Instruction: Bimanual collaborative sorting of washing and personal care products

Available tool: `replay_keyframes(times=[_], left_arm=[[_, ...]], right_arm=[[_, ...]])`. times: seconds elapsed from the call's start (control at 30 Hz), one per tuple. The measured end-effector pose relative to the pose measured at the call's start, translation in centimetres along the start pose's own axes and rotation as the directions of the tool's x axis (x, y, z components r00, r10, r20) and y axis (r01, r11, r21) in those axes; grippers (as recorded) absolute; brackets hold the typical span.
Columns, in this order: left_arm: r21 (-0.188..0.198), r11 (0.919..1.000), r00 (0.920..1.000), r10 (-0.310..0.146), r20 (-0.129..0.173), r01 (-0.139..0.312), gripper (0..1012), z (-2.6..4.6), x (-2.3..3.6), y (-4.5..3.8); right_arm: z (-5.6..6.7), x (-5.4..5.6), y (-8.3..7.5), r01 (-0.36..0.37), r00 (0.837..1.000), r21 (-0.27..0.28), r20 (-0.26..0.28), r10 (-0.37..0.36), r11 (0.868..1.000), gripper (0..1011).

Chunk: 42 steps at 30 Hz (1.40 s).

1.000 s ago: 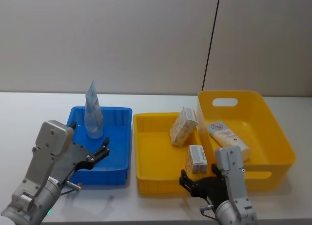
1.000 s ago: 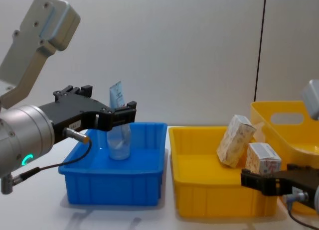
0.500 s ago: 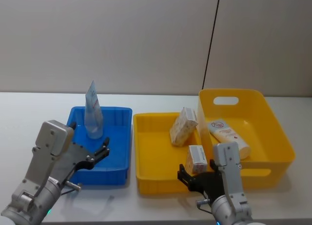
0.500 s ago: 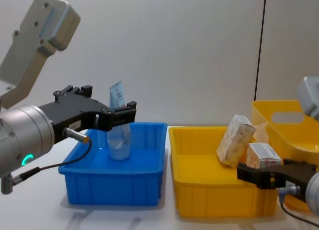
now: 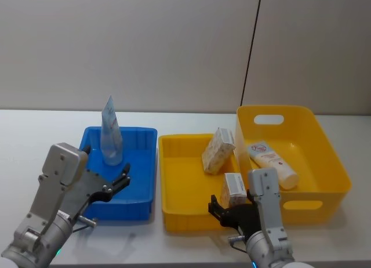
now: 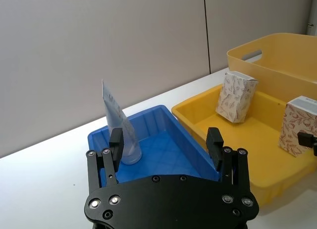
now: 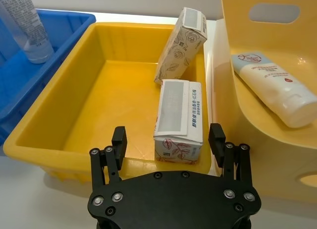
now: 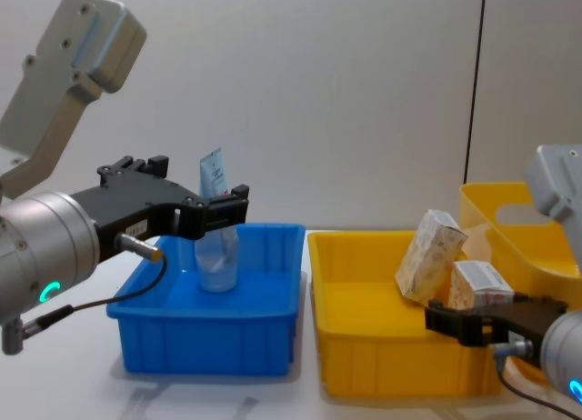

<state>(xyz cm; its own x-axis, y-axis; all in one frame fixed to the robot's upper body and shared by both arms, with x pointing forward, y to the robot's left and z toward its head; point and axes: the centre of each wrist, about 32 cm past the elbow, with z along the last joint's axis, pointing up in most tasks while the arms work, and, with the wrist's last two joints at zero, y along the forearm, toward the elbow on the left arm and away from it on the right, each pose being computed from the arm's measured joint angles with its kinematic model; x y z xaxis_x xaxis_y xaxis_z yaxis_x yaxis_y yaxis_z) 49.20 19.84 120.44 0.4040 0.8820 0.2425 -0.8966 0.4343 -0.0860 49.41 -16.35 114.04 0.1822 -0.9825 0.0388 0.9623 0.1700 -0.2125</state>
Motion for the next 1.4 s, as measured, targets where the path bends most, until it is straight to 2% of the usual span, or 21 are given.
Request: replay_keyframes(times=[0.23,0.47,0.63,0.73,0.77,1.0,1.4], left_arm=[[0.000,1.0000,1.0000,0.000,0.000,0.000,1001,0.00,0.00,0.00],[0.000,1.0000,1.0000,0.000,0.000,0.000,1001,0.00,0.00,0.00],[0.000,1.0000,1.0000,0.000,0.000,0.000,1001,0.00,0.00,0.00],[0.000,1.0000,1.0000,0.000,0.000,0.000,1001,0.00,0.00,0.00],[0.000,1.0000,1.0000,0.000,0.000,0.000,1001,0.00,0.00,0.00],[0.000,1.0000,1.0000,0.000,0.000,0.000,1001,0.00,0.00,0.00],[0.000,1.0000,1.0000,0.000,0.000,0.000,1001,0.00,0.00,0.00]], right_arm=[[0.02,-0.22,0.30,-0.006,1.000,-0.002,0.003,0.006,1.000,1004],[0.01,-0.35,0.46,-0.010,1.000,-0.002,0.005,0.010,1.000,862],[0.01,-0.42,0.54,-0.013,1.000,-0.002,0.005,0.013,1.000,670],[0.01,-0.44,0.57,-0.014,1.000,-0.002,0.005,0.014,1.000,604],[0.02,-0.45,0.59,-0.014,1.000,-0.002,0.005,0.014,1.000,545],[-0.01,-0.51,0.63,-0.016,1.000,-0.003,0.006,0.016,1.000,363],[-0.02,-0.52,0.61,-0.017,1.000,0.014,0.007,0.017,1.000,352]])
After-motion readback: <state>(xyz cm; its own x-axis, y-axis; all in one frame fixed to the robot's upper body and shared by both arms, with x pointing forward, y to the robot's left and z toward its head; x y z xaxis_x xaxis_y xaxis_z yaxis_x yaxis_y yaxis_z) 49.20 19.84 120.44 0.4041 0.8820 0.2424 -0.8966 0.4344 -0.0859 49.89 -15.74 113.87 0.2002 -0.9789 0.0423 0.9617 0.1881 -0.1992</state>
